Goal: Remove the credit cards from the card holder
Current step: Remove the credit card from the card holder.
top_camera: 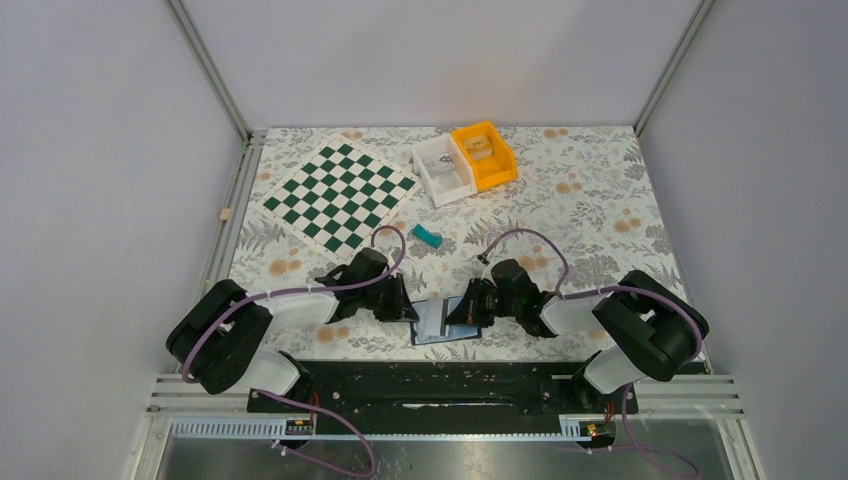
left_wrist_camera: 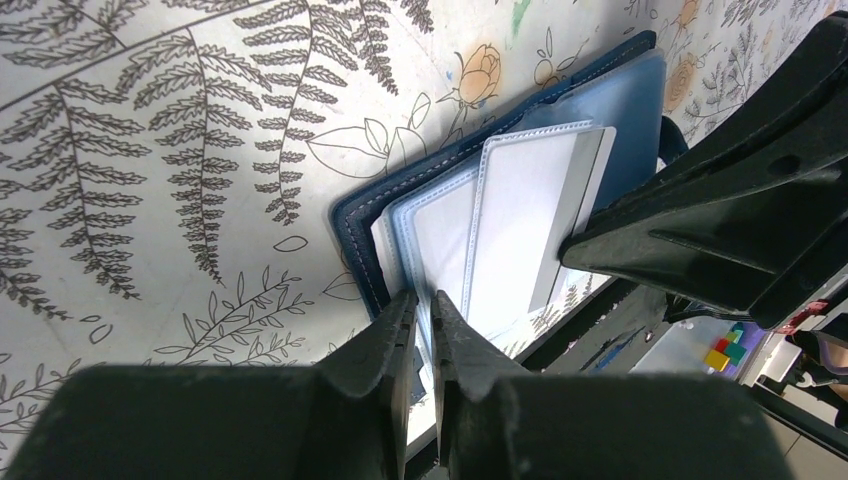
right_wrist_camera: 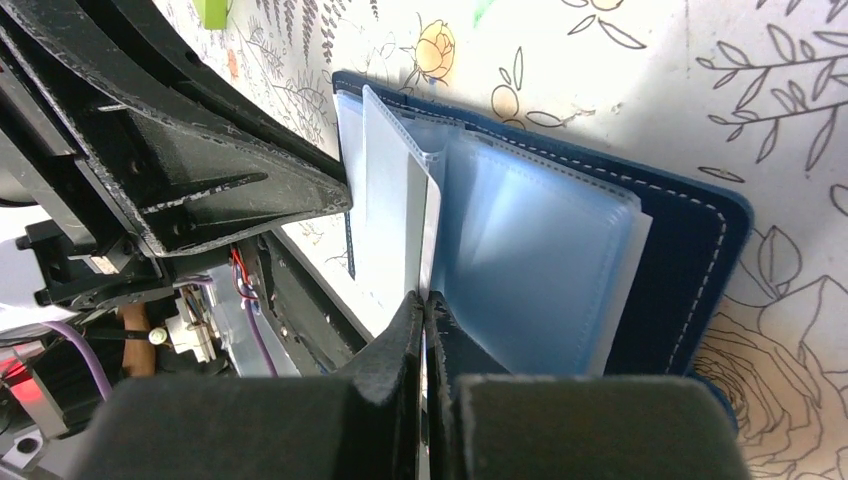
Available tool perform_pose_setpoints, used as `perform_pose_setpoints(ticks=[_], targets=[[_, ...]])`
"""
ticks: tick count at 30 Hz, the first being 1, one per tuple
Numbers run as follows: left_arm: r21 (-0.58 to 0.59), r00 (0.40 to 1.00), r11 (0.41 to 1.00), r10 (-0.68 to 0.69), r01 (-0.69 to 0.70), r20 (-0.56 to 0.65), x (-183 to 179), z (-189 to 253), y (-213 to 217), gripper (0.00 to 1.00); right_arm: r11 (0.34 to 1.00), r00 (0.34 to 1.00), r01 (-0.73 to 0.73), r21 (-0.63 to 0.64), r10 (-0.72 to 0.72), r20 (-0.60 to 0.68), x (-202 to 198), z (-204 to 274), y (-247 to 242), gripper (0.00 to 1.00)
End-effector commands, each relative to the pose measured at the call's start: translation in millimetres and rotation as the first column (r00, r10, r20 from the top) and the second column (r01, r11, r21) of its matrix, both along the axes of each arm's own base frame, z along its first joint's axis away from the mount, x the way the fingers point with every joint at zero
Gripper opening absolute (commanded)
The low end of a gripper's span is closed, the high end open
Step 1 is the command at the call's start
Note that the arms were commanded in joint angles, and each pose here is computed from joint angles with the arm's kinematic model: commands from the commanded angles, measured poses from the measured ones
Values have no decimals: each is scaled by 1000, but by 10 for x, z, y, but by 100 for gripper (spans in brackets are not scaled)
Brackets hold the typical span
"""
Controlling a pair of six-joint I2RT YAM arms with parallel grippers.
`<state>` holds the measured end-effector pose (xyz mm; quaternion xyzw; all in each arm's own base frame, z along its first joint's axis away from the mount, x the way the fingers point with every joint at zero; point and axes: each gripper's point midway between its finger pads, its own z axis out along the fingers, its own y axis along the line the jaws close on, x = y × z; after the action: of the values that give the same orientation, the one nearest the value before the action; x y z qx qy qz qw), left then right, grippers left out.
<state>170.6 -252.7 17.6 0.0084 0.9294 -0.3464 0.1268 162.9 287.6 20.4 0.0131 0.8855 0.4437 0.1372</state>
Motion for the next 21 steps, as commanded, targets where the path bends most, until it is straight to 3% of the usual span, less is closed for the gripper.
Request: perform_pose_setpoints(ticks=[1,14,21], targets=[[191,998,981,31,-20,-52,-141,-400,341,13,999,999,-30,-22,31,8,30,25,-37,0],[189,998,982,33,-23,-47,-111,-378,323,13,983,982,-186,-3,186,-15,-55,178,89,0],[204,998,978,45,-36,-39,-122,-417,377,13,980,980,-198,-31,197,-36,-58,164,16,0]])
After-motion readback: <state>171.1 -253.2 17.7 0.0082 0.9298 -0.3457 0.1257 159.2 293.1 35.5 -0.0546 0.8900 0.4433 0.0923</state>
